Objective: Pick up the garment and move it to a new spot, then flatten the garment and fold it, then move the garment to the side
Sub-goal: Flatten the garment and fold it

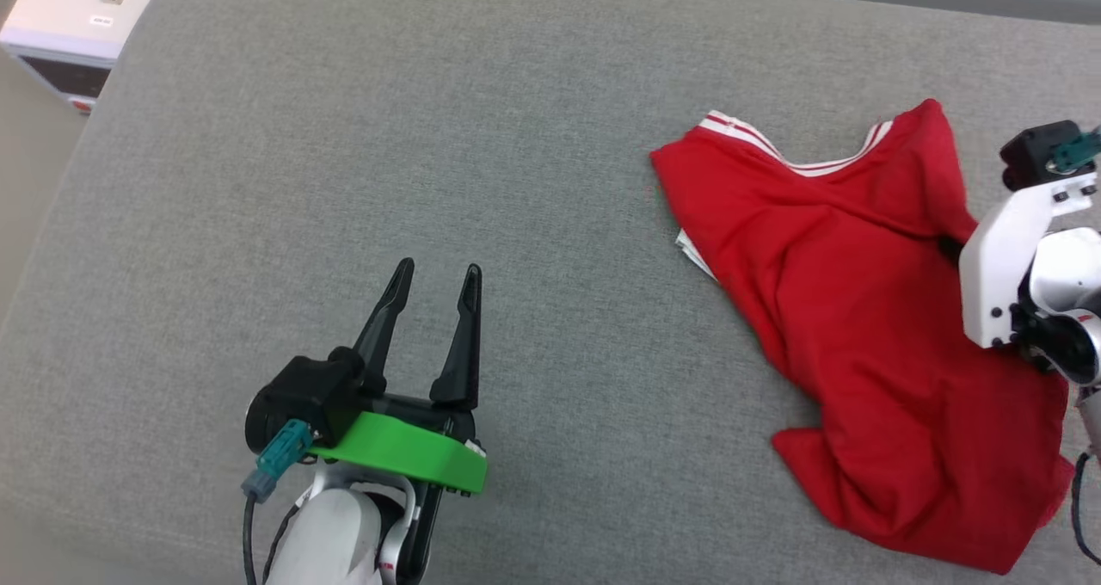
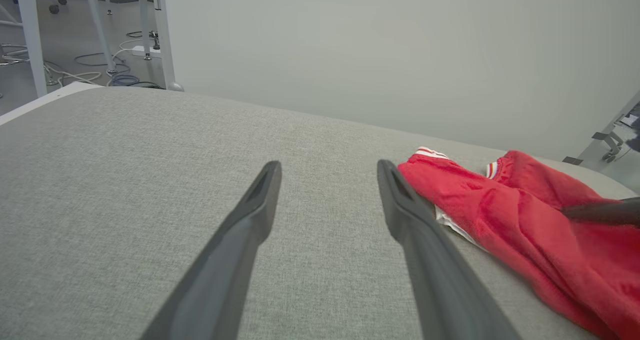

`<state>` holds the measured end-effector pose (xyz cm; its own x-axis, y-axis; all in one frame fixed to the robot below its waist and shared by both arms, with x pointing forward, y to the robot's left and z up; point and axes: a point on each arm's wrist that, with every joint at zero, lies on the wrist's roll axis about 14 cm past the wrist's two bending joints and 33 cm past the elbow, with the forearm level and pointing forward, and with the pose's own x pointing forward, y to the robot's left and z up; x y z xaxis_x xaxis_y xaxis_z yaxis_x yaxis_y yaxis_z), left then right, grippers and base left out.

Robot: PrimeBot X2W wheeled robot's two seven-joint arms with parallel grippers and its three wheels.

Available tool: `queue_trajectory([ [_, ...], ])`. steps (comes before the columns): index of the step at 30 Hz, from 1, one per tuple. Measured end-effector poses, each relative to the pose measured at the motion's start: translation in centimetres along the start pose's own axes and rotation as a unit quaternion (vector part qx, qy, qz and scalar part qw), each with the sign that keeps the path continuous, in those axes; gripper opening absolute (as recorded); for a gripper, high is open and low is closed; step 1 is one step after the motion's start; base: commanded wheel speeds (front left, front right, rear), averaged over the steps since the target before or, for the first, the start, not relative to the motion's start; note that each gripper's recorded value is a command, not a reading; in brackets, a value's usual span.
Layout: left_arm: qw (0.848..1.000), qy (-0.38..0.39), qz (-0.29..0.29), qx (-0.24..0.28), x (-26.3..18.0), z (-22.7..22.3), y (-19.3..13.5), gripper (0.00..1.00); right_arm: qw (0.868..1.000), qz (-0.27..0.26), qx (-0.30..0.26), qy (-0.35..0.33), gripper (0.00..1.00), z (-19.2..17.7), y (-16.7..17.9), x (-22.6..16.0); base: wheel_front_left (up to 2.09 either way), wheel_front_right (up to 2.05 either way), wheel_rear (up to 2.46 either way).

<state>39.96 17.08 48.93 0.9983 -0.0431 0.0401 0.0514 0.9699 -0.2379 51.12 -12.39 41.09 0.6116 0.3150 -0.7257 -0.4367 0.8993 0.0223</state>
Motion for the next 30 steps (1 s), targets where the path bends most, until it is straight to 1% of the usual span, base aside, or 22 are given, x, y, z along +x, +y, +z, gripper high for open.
queue_trajectory([
  [3, 1.0, -0.002, -0.01, -0.004, 0.3, 0.0, -0.6, 1.0, 0.999, -0.031, 0.002, -0.011, 0.0, -0.1, -2.5, -1.4, 0.0, 0.0, 0.0],
  [8, 1.0, 0.0, -0.026, -0.009, 0.9, -0.3, -1.7, 1.0, 0.996, -0.092, 0.002, -0.009, 0.0, -1.9, -6.9, -3.5, 0.0, 0.0, 0.0],
  [12, 0.999, 0.002, -0.033, -0.012, 1.2, -0.5, -2.1, 1.0, 0.993, -0.116, 0.023, -0.004, 0.0, -3.8, -8.6, -4.3, 0.0, 0.0, 0.0],
  [15, 0.999, 0.002, -0.037, -0.012, 1.4, -0.6, -2.3, 1.0, 0.992, -0.124, 0.035, -0.007, 0.0, -4.7, -9.1, -4.5, 0.0, 0.0, 0.0],
  [16, 0.999, 0.002, -0.038, -0.012, 1.5, -0.6, -2.4, 1.0, 0.991, -0.124, 0.038, -0.013, 0.51, -4.6, -9.1, -4.5, 0.0, 0.0, 0.0],
  [17, 0.999, 0.002, -0.039, -0.013, 1.6, -0.6, -2.4, 1.0, 0.991, -0.125, 0.04, -0.024, 1.0, -4.5, -9.0, -4.5, 0.0, 0.0, 0.0],
  [21, 0.999, 0.003, -0.041, -0.014, 1.7, -0.6, -2.6, 1.0, 0.989, -0.13, 0.043, -0.063, 1.0, -3.7, -8.9, -4.8, 0.0, 0.0, 0.0],
  [24, 0.999, -0.001, -0.045, -0.014, 1.8, -0.4, -2.8, 1.0, 0.984, -0.133, 0.046, -0.112, 1.0, -2.3, -8.8, -5.6, 0.0, 0.0, 0.0],
  [26, 0.999, -0.005, -0.05, -0.015, 1.8, -0.1, -3.1, 1.0, 0.977, -0.136, 0.046, -0.158, 1.0, -0.8, -8.7, -6.5, 0.0, 0.0, 0.0],
  [30, 0.998, -0.018, -0.055, -0.018, 1.8, 0.8, -3.5, 1.0, 0.951, -0.14, 0.041, -0.272, 1.0, 2.8, -8.2, -9.4, 0.0, 0.0, 0.0],
])
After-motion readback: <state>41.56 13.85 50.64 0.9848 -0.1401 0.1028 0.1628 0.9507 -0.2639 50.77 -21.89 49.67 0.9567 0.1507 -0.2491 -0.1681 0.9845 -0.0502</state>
